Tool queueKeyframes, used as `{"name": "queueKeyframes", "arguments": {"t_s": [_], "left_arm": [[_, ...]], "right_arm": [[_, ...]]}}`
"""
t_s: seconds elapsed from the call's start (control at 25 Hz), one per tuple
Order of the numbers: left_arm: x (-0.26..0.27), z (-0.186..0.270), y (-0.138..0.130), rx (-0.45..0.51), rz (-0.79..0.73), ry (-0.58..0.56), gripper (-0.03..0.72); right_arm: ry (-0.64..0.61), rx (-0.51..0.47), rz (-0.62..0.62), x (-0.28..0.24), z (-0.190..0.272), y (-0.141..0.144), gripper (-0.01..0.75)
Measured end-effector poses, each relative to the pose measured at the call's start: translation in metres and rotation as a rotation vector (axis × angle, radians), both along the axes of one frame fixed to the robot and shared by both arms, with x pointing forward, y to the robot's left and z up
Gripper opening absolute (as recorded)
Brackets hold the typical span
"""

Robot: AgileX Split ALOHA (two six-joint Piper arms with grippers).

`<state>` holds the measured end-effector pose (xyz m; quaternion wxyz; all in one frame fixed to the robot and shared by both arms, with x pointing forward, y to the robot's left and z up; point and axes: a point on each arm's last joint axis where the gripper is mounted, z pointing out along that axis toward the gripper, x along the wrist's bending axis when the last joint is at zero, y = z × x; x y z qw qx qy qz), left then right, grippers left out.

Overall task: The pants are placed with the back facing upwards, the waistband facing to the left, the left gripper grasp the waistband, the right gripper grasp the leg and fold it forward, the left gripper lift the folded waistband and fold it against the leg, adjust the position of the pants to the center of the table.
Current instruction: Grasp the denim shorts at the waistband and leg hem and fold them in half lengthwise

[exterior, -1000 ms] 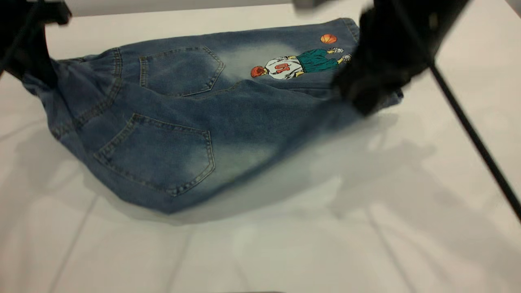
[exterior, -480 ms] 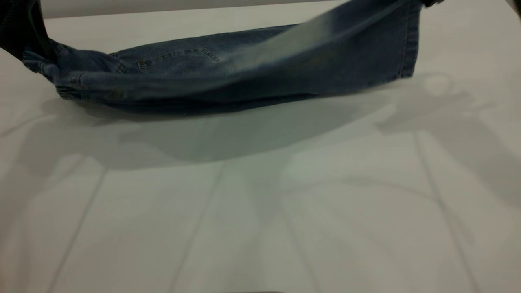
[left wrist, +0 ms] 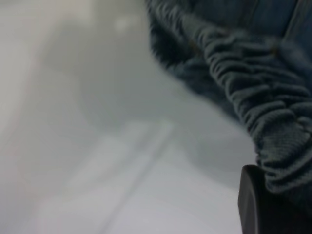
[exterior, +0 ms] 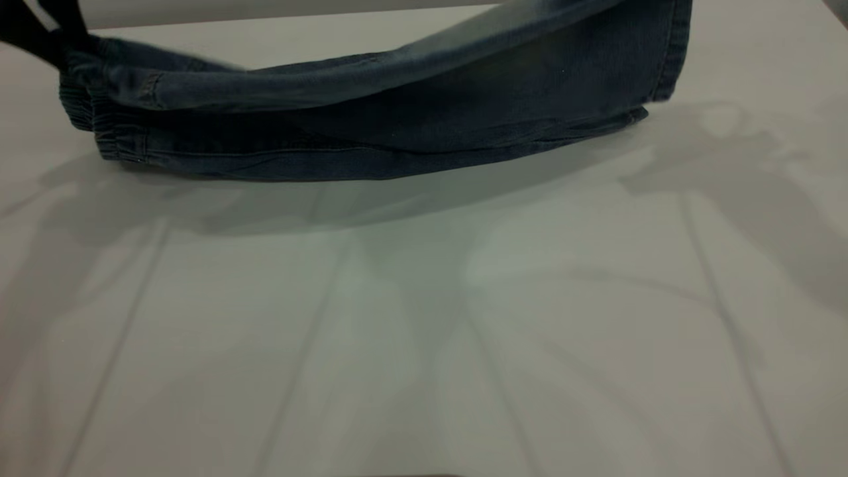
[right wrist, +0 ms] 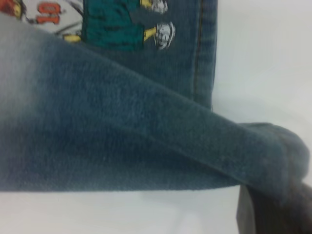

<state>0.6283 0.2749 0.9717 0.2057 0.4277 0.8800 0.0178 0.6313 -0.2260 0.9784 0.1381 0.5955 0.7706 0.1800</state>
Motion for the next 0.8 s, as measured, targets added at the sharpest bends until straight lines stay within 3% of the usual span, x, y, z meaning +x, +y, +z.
{"name": "queueKeyframes", "arguments": {"t_s": [0.36, 0.8], "left_arm": [[0.018, 0.009, 0.000, -0.114, 0.211, -0.186, 0.083], [0.034, -0.031, 0.002, -0.182, 0.387, -0.174, 0.083]], "right_arm": [[0.016, 0.000, -0.024, 0.026, -0.017, -0.003, 0.032], [-0.006, 0.021, -0.091, 0.055, -0.039, -0.014, 0.033]]}}
